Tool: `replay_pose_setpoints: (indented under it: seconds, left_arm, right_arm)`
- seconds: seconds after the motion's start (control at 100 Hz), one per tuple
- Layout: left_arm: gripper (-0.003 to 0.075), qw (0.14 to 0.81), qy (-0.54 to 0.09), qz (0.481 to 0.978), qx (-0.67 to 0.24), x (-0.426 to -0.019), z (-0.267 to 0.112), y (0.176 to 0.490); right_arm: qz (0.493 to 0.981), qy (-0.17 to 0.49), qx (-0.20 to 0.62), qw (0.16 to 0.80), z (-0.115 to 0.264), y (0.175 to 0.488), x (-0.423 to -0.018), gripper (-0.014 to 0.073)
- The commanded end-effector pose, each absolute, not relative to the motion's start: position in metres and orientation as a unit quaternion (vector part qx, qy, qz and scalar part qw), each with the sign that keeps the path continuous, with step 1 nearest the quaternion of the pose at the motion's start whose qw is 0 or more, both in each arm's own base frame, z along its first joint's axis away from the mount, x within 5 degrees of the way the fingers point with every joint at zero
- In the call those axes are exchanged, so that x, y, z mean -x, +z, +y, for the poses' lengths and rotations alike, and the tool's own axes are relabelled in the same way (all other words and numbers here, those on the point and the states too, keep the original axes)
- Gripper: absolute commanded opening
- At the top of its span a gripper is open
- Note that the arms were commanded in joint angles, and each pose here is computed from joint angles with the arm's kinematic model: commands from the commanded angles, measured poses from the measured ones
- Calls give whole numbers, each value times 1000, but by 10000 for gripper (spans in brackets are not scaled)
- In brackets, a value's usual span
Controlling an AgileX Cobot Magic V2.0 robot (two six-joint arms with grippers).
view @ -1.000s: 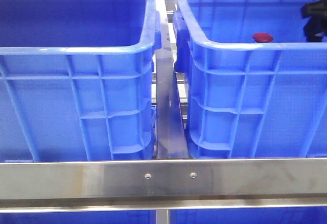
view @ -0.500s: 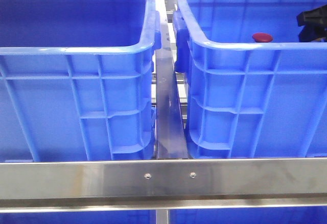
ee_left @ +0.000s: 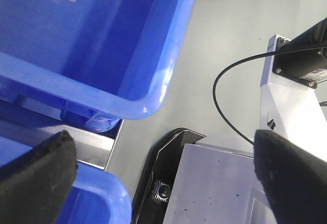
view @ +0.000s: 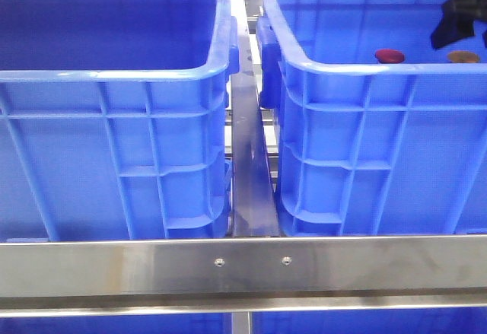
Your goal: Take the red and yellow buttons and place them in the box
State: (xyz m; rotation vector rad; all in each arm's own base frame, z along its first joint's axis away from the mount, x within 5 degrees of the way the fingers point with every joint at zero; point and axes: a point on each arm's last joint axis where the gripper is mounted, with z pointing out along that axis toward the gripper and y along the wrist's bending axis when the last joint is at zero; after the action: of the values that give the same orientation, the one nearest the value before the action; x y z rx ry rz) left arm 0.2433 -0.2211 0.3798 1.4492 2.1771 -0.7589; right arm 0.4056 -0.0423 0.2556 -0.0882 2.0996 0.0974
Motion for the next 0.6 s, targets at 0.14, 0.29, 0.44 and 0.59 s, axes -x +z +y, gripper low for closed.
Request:
replay_pose_setpoints:
  seconds: [0.14, 0.29, 0.44, 0.59]
  left_arm:
    - [658, 253, -294, 765, -514, -233, -220, 404]
    - [658, 254, -294, 765, -514, -233, -220, 404]
    - [613, 255, -294, 765, -514, -233, -220, 405]
    - [475, 255, -294, 765, -513, -234, -220, 405]
  right_arm:
    - [843, 39, 37, 536, -38, 298, -370, 607]
    - [840, 37, 36, 540, -33, 305, -340, 443]
    - [835, 47, 47, 547, -26, 314, -311, 185]
    - [827, 75, 72, 552, -14, 322, -281, -11]
